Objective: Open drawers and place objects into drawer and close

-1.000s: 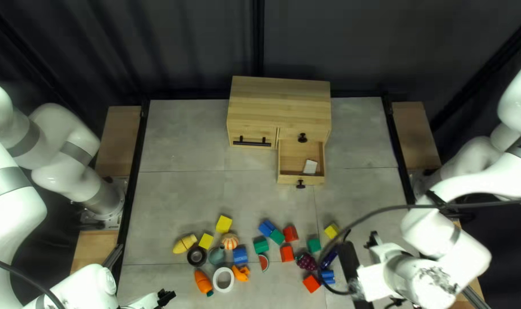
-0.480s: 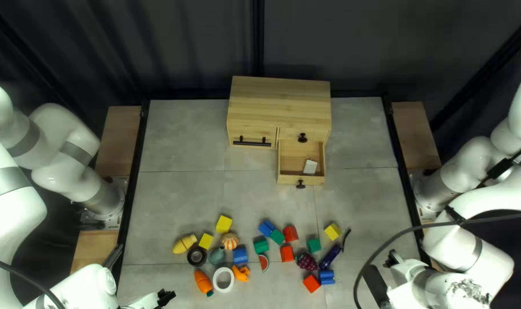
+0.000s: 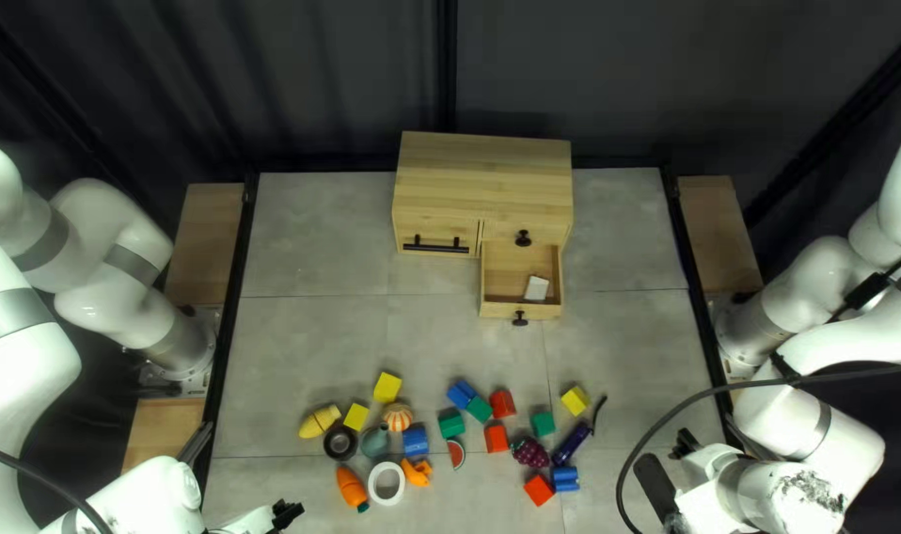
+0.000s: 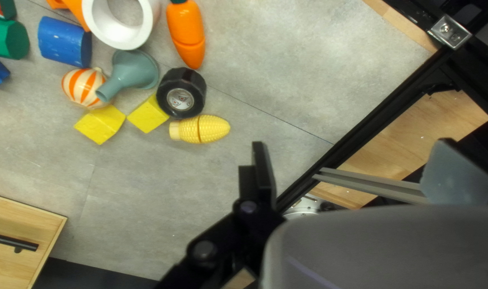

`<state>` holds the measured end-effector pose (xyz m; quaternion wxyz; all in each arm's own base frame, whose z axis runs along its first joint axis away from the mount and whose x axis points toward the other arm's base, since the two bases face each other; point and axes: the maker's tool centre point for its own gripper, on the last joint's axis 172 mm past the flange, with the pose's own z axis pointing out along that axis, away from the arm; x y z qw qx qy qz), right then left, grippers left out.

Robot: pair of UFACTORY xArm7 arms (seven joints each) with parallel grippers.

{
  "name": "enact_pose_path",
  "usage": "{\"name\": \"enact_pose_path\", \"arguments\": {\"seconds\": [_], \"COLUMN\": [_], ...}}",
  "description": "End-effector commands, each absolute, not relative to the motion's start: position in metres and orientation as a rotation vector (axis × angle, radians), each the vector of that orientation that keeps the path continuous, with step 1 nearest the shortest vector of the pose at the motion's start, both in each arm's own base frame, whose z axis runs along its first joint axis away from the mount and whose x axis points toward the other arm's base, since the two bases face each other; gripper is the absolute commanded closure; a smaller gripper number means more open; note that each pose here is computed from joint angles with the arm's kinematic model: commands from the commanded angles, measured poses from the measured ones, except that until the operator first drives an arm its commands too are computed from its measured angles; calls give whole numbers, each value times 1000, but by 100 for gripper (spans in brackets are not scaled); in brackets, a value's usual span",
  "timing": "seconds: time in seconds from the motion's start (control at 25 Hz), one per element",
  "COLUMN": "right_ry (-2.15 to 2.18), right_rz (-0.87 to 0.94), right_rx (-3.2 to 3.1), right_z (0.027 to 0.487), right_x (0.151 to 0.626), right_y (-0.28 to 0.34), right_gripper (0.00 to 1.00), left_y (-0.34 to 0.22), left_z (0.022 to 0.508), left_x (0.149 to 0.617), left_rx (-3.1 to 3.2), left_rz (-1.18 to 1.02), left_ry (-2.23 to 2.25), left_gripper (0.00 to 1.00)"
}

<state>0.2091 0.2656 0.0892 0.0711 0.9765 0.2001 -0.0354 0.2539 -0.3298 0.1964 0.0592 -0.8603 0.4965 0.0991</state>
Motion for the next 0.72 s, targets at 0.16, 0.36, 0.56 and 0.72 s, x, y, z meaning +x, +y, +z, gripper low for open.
{"name": "enact_pose_path", "arguments": {"seconds": [0.16, 0.36, 0.56, 0.72], "right_ry": [602, 602, 602, 602], "right_rz": [-107, -107, -107, -107], "right_rx": [2936, 2936, 2936, 2936], "right_z": [89, 89, 89, 89], "right_x": [209, 209, 209, 209], "right_y": [266, 266, 266, 266], "right_gripper": [0, 0, 0, 0], "left_y": [-334, -330, -330, -353], "left_z": [194, 196, 196, 194], "left_x": [325, 325, 325, 341], "left_rx": [-2765, -2792, -2792, -2776], "left_rz": [178, 157, 157, 183], "left_ry": [1299, 1273, 1273, 1271], "left_gripper": [0, 0, 0, 0]}}
